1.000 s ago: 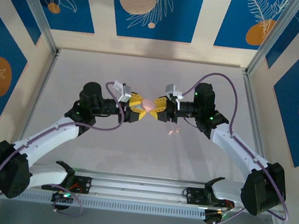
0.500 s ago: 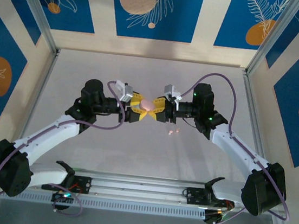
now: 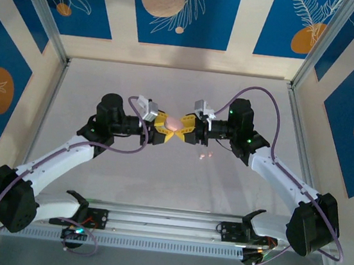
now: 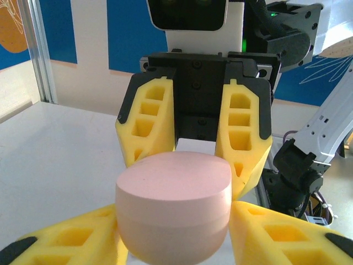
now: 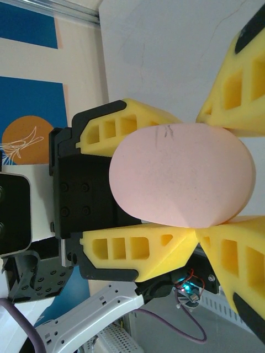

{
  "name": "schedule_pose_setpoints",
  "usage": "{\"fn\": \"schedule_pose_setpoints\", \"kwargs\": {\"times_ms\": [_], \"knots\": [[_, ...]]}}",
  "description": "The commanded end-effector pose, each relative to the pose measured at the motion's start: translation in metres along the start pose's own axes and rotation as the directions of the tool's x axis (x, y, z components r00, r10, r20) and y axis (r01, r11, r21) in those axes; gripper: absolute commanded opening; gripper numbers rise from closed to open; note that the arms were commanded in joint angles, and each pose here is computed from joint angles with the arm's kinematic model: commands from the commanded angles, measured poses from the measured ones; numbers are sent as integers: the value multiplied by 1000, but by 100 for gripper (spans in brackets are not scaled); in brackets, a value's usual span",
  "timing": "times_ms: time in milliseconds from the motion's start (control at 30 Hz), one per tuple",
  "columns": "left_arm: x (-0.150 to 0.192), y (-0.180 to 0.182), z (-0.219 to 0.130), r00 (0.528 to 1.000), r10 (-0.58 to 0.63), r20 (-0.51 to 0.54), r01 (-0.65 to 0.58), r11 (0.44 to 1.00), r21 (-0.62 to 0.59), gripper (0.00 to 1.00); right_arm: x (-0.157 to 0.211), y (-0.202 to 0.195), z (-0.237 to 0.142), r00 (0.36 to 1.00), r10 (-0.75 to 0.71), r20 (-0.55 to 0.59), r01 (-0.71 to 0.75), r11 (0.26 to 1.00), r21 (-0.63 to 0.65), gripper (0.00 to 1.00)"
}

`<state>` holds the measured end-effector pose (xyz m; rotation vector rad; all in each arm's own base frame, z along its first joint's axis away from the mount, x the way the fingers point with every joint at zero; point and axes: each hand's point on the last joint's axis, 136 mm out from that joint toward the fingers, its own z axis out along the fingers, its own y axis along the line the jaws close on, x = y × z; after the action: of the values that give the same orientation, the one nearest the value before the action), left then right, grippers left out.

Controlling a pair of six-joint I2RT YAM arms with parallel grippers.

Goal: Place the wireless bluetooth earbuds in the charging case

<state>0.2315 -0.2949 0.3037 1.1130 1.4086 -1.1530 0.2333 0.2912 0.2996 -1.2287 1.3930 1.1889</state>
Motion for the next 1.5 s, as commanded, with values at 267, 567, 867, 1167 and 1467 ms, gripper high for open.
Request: {"fn": "schedule_pose_setpoints", "kwargs": {"times_ms": [267, 567, 867, 1167, 1467], "knots": [[-21, -18, 3, 998, 22, 54, -28, 994, 104, 45, -5, 6, 0, 998, -55, 8, 55, 998, 9, 33], [-24, -21, 3, 998, 8, 56, -15, 993, 121, 43, -4, 6, 1, 997, -81, 5, 81, 996, 25, 33], [-26, -23, 3, 998, -2, 57, -7, 990, 144, 46, -3, 7, 0, 995, -104, 4, 104, 994, 35, 33], [-26, -25, 4, 999, -17, 51, 9, 987, 157, 38, -5, 7, -1, 993, -114, 10, 113, 993, 40, 33], [-27, -23, 2, 998, 30, 57, -37, 991, 127, 22, -8, 1, -3, 998, -54, 10, 53, 997, 61, 41]]}}
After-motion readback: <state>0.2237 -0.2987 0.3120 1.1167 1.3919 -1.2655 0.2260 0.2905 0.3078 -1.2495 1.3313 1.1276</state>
